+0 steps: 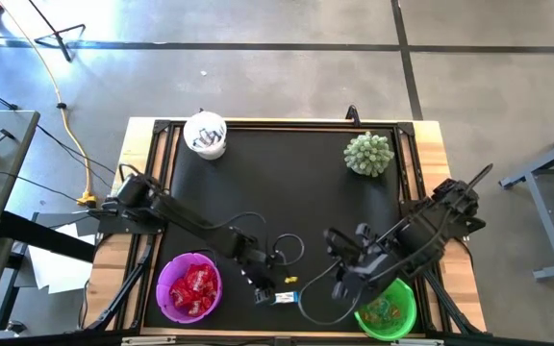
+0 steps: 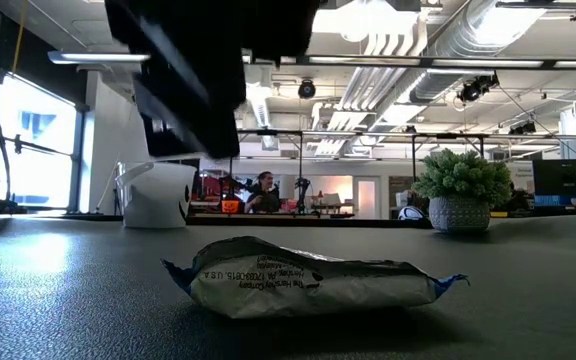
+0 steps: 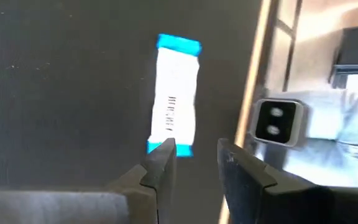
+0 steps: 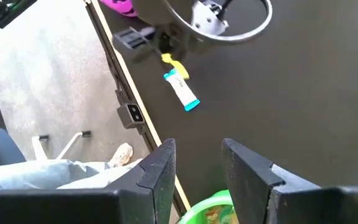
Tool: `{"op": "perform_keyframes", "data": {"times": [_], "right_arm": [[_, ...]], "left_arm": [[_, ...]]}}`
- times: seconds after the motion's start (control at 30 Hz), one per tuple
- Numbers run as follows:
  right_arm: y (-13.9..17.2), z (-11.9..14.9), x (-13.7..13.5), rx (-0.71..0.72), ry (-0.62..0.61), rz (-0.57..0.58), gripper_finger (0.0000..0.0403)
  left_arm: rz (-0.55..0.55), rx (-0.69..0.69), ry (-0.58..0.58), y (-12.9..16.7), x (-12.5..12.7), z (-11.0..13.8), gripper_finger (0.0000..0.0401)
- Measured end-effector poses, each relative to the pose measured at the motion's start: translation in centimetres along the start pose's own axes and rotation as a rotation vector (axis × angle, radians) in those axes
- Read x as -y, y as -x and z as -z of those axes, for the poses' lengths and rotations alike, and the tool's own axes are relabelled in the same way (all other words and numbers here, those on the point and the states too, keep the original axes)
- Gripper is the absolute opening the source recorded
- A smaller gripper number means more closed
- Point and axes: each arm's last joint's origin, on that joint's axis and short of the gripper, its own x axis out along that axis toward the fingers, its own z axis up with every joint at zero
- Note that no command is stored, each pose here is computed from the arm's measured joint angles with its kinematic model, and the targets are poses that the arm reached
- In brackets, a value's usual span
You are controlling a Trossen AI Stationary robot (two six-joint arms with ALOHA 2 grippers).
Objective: Sort candy
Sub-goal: Put the white chocolate into the white bucket
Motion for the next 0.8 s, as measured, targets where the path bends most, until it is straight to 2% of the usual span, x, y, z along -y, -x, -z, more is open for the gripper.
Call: {"op": "perform_keyframes", "data": {"times": [0.33,0.6,0.8], "right_arm": [[0.2,1.0,-0.5,-0.01,0.008,-0.012,0.0125],[0.3,1.1,-0.6,-0.008,0.012,-0.013,0.0125],[0.3,1.1,-0.6,-0.008,0.008,-0.013,0.0125]], "left_arm": [[-0.034,-0.029,0.009,-3.6,-1.7,0.3,0.0103],[0.042,0.024,-0.039,-3.8,-0.5,0.2,0.0103],[0.065,0.033,-0.104,-4.2,0.7,1.2,0.0103]]}}
